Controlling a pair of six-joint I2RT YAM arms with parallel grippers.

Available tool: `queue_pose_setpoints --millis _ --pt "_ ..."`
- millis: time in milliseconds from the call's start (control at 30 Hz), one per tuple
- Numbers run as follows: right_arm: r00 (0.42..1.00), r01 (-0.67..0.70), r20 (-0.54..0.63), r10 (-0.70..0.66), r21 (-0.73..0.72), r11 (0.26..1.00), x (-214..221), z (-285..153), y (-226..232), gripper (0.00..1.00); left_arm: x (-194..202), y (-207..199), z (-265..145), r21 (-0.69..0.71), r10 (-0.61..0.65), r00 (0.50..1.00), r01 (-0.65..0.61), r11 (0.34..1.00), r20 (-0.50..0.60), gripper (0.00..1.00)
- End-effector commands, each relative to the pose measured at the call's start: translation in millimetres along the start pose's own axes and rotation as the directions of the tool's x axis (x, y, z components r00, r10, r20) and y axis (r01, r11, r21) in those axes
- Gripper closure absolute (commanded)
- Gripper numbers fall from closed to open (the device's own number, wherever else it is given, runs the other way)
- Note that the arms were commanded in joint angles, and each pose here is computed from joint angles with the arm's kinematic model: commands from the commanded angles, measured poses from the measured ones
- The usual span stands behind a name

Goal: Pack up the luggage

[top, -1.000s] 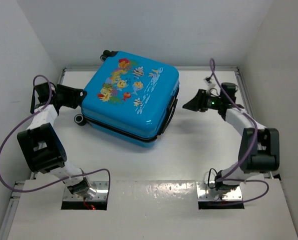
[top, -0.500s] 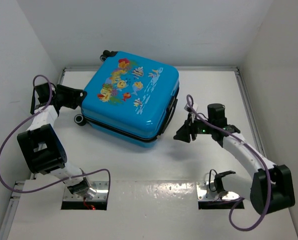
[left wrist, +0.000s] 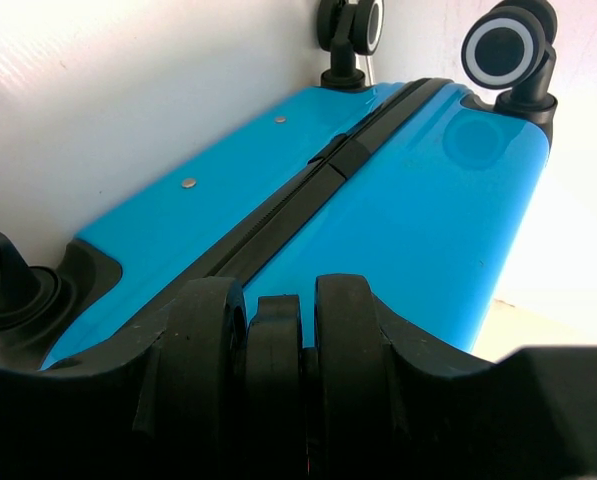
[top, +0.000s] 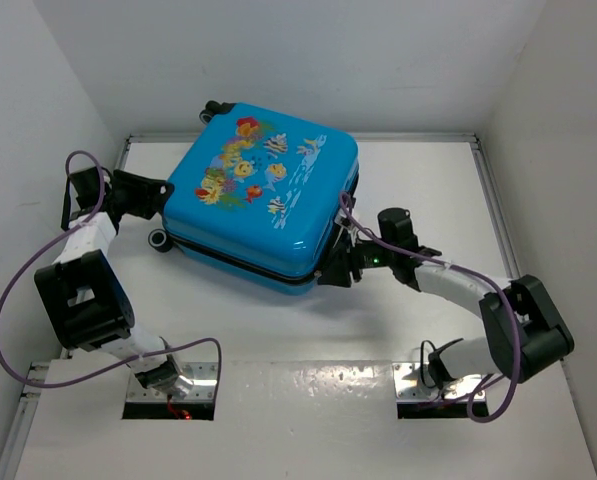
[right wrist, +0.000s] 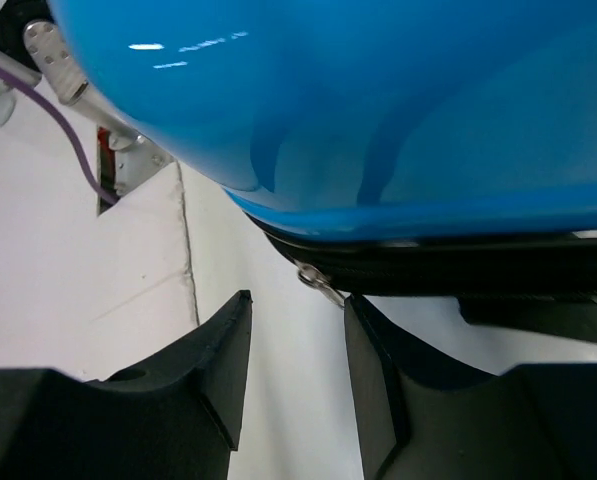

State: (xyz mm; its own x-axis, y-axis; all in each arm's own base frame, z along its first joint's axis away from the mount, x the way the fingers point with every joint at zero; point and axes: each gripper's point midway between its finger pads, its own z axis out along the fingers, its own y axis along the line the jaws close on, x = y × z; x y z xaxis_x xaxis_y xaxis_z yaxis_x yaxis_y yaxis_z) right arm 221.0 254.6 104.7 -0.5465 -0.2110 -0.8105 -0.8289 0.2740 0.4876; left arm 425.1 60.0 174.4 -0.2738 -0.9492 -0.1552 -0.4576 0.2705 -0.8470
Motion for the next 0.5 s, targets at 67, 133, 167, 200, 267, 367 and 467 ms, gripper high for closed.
queue_pose_setpoints --millis 67,133,167,200,267,367,467 --pt "0.997 0.074 0.037 -0.073 -0.019 0.997 -9 10 5 0.58 -3 -3 -8 0.011 0.065 0.997 -0.066 0.998 0.045 1.00" --pt "0.997 0.073 0.034 -0.073 -0.008 0.997 -6 11 2 0.53 -1 1 -7 0.004 0.061 0.997 -0.061 0.998 0.041 1.00" --pt "0.997 0.067 0.034 -0.067 0.001 0.998 -5 11 0 0.53 -2 2 -7 0.004 0.070 0.997 -0.070 0.998 0.041 1.00" --pt "0.997 0.074 0.038 -0.074 0.002 0.997 -6 12 0 0.52 -3 2 -7 -0.001 0.070 0.996 -0.070 0.998 0.048 1.00" --pt "0.997 0.076 0.029 -0.076 0.013 0.997 -3 15 -2 0.52 -4 1 -7 0.005 0.074 0.996 -0.075 0.997 0.053 1.00" --pt "0.997 0.073 0.012 -0.074 0.035 0.997 1 19 -6 0.51 0 -1 -6 0.007 0.079 0.996 -0.079 0.997 0.045 1.00" --pt "0.997 0.069 0.018 -0.070 0.054 0.996 0 20 -12 0.51 0 -1 -6 0.007 0.079 0.996 -0.079 0.997 0.045 1.00"
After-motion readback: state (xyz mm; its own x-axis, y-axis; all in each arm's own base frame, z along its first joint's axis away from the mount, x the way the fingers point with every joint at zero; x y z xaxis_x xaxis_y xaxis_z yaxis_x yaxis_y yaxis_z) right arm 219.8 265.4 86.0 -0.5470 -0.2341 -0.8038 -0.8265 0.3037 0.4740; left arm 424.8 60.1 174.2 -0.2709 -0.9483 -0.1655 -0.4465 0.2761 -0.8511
